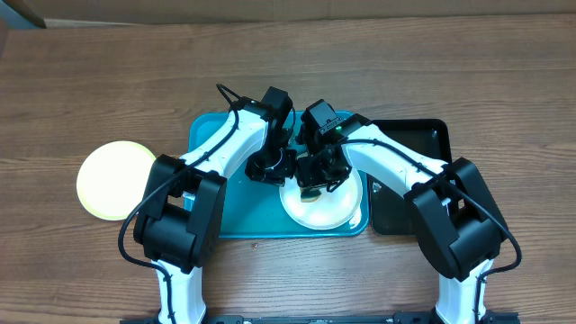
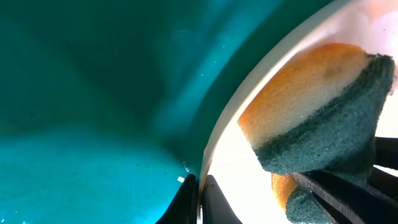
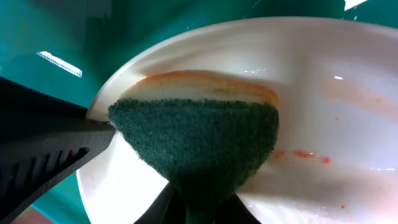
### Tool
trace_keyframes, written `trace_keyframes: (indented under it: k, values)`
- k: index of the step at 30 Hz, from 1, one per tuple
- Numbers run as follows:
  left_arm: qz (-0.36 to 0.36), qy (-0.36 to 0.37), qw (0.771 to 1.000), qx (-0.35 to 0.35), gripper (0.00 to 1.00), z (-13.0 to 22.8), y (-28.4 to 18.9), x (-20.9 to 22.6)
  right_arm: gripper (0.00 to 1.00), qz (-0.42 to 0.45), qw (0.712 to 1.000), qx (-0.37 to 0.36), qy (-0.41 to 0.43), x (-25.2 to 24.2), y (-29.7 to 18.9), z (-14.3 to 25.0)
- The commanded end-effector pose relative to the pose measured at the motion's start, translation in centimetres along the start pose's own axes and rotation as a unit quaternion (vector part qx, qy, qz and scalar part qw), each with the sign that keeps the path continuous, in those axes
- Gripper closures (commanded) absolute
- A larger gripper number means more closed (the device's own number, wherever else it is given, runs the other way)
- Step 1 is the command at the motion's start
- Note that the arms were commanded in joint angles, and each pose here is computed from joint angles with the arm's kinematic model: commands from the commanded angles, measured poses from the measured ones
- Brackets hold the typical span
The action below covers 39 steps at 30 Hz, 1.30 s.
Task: Clean dirty plates on tray and stack at the side
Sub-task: 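Scrub the white plate again near the left gripper with the sponge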
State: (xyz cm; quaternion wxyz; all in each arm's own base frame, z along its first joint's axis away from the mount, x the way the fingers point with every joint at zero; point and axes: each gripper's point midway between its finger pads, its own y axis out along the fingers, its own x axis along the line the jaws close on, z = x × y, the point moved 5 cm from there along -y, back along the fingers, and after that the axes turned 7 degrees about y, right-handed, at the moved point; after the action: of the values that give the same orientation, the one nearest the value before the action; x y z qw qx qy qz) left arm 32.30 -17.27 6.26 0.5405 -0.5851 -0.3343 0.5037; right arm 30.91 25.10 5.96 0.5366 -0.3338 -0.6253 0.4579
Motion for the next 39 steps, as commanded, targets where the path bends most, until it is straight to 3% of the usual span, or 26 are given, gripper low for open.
trace_keyframes:
  k: [1, 6, 7, 9, 17, 29, 34, 39]
  values:
    - [0.021, 0.022, 0.999, 0.010, 0.96, 0.3, 0.6, -1.3, 0.83, -0.012, 1.000, 0.005, -0.007, 0.3, 0.8, 0.1]
    - [0.021, 0.024, 0.999, 0.009, 0.96, 0.3, 0.7, -1.4, 0.84, -0.012, 1.000, 0.006, -0.001, 0.2, 0.8, 0.1]
    - [0.021, 0.024, 0.999, 0.009, 0.96, 0.3, 0.7, -1.4, 0.92, -0.011, 1.000, 0.010, 0.013, 0.2, 0.8, 0.3]
    - [0.021, 0.024, 0.999, 0.009, 0.96, 0.3, 0.7, -1.4, 0.96, -0.009, 0.999, 0.014, 0.029, 0.1, 0.8, 0.4]
    - [0.021, 0.023, 0.999, 0.010, 0.96, 0.3, 0.7, -1.4, 0.96, -0.008, 0.996, 0.014, 0.090, 0.1, 0.8, 0.4]
    - [0.021, 0.022, 0.999, 0.010, 0.96, 0.3, 0.7, -1.4, 0.92, -0.043, 0.995, 0.019, 0.086, 1.1, 0.8, 0.3]
    - [0.021, 0.021, 0.999, 0.011, 0.96, 0.3, 0.7, -1.4, 0.96, 0.075, 0.978, -0.023, 0.193, -2.7, 0.4, -0.2]
    - [0.021, 0.021, 0.999, 0.013, 0.96, 0.4, 0.7, -1.4, 0.95, 0.080, 0.970, -0.025, 0.229, -4.6, -0.3, -0.6]
